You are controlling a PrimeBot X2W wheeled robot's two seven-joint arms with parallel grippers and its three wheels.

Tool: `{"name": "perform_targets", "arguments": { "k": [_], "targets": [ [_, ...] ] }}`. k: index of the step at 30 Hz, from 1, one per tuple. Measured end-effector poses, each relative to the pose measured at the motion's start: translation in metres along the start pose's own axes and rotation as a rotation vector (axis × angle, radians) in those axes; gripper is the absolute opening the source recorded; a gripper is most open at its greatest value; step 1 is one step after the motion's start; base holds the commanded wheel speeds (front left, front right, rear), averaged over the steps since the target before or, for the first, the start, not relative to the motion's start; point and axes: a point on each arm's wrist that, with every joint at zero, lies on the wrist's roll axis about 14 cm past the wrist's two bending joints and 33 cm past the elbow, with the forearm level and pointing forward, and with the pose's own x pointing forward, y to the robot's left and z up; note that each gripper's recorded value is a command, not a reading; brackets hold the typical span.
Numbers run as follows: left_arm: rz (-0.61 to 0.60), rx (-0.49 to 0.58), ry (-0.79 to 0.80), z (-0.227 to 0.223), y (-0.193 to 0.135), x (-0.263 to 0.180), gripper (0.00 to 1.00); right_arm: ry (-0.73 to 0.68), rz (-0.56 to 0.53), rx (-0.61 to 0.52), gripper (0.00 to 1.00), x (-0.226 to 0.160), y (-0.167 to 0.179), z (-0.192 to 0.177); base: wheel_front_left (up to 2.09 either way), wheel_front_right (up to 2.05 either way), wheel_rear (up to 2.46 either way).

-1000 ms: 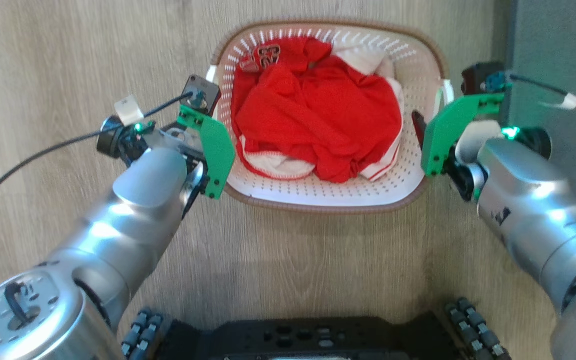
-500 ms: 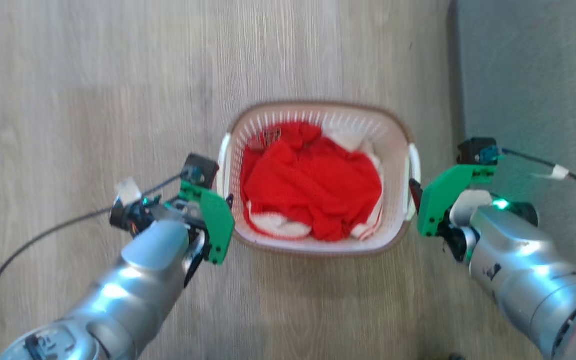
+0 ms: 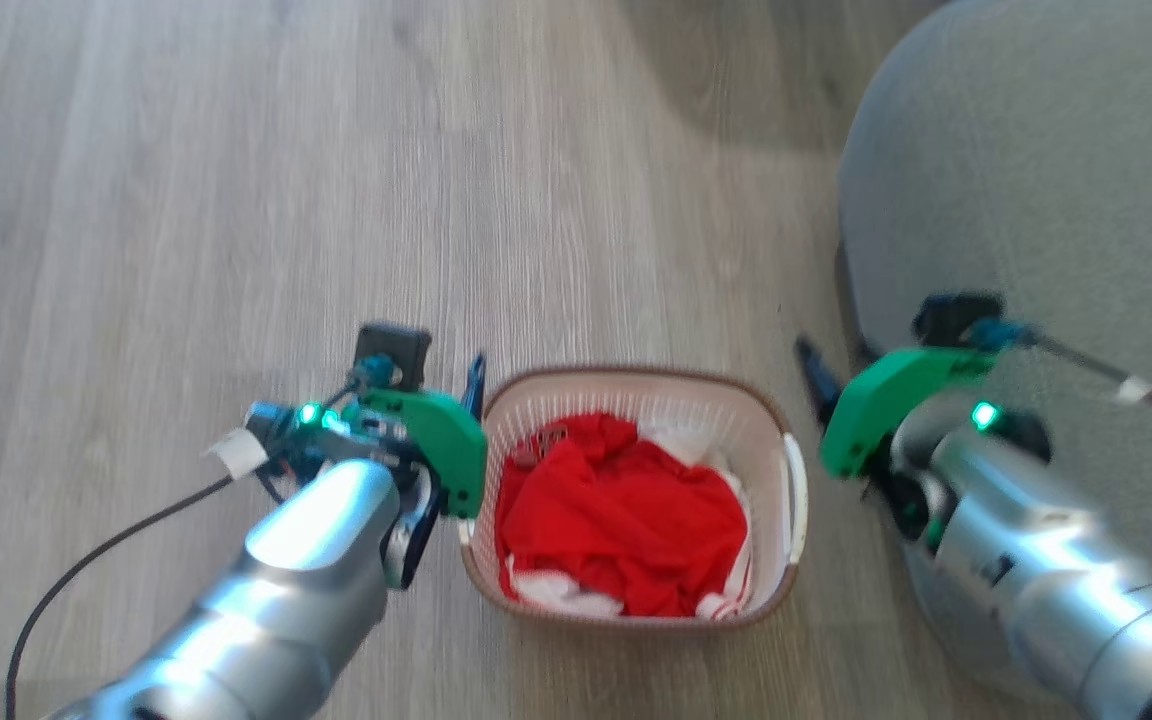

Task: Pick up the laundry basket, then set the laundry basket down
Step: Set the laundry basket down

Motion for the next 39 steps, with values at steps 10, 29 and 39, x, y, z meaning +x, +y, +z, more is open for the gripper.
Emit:
{"name": "perform_targets", "arguments": {
  "k": [10, 29, 39],
  "targets": [
    [0.124, 0.021, -0.399, 0.08, 0.005, -0.065, 1.0, -0.406, 0.059, -0.166, 1.0, -0.054, 0.017, 0.108, 0.0, 0.0, 0.0],
    [0.173, -0.012, -0.625, 0.098, 0.002, -0.137, 1.0, -0.599, -0.048, -0.174, 1.0, -0.139, 0.023, 0.07, 0.0, 0.0, 0.0],
    [0.166, -0.024, -0.624, 0.095, 0.004, -0.139, 1.0, -0.598, -0.071, -0.194, 1.0, -0.143, 0.019, 0.067, 0.0, 0.0, 0.0]
  ]
}}
